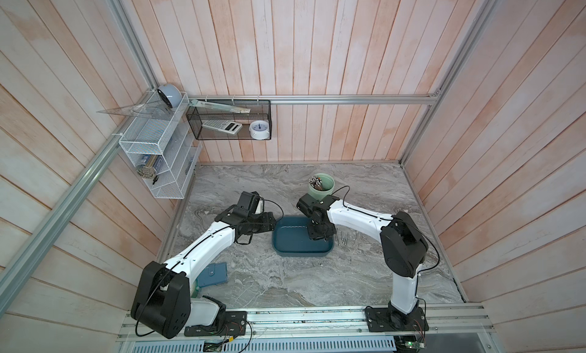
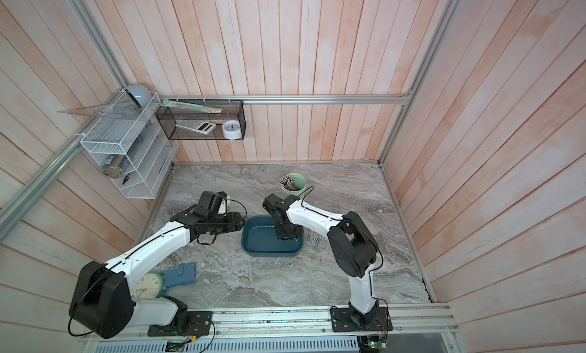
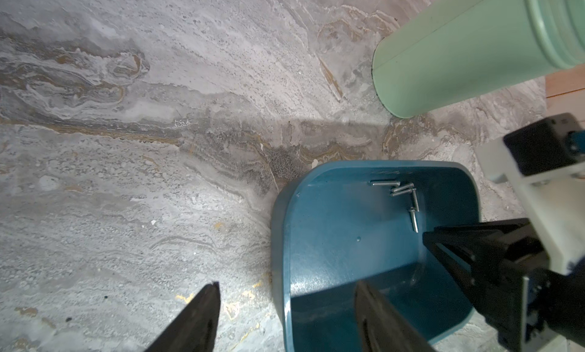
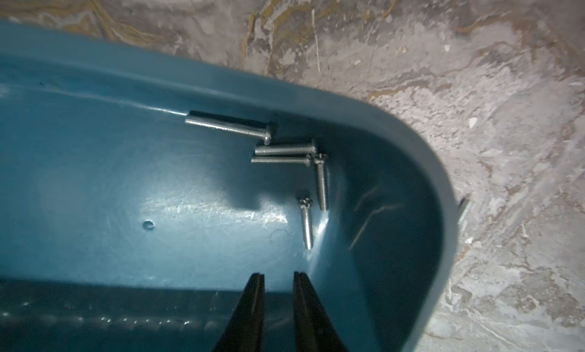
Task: Take out the screws from the storage box
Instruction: Pick up the screw from the storage box.
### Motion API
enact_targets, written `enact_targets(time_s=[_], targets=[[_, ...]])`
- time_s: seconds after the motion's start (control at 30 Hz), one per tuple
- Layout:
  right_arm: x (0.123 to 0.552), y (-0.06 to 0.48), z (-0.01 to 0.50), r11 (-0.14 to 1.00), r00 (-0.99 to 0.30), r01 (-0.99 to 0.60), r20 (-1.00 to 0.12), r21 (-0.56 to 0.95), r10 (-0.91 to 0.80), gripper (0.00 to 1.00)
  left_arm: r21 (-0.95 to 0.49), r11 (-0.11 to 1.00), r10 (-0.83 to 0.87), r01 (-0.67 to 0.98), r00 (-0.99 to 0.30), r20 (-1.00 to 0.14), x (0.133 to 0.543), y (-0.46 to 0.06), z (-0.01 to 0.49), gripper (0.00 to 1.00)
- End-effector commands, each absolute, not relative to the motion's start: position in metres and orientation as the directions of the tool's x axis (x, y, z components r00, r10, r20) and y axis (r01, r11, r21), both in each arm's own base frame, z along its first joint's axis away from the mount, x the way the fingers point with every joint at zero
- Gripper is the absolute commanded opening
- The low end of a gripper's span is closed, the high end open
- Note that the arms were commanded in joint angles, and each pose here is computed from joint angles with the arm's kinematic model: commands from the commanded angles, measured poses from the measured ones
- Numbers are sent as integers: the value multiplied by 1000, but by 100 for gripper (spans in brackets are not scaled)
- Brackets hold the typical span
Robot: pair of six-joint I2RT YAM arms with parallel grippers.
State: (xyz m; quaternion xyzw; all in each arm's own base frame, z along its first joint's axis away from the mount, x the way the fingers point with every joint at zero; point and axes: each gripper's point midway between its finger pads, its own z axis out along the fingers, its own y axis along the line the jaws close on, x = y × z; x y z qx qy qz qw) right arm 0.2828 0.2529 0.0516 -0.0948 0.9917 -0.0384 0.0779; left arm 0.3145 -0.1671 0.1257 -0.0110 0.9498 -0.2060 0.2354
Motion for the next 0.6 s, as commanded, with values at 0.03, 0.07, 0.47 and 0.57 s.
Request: enact_targets(time_s=[0.03, 0.07, 0.47, 0.57], targets=[[282, 251, 32, 982, -980, -151, -110, -117, -164, 23, -409, 908, -110, 90, -891, -441, 317, -173, 129, 72], [282, 251, 30, 982, -981, -149, -111, -119, -162, 23, -409, 908, -110, 91, -890, -442, 318, -173, 129, 73], [288, 238, 26, 976, -980, -117, -141, -184, -144, 25, -409, 908, -112, 91, -888, -447, 319, -173, 129, 73], [289, 237, 24, 976, -981, -107, -141, -189, -134, 25, -409, 908, -112, 91, -887, -447, 319, -174, 129, 73]])
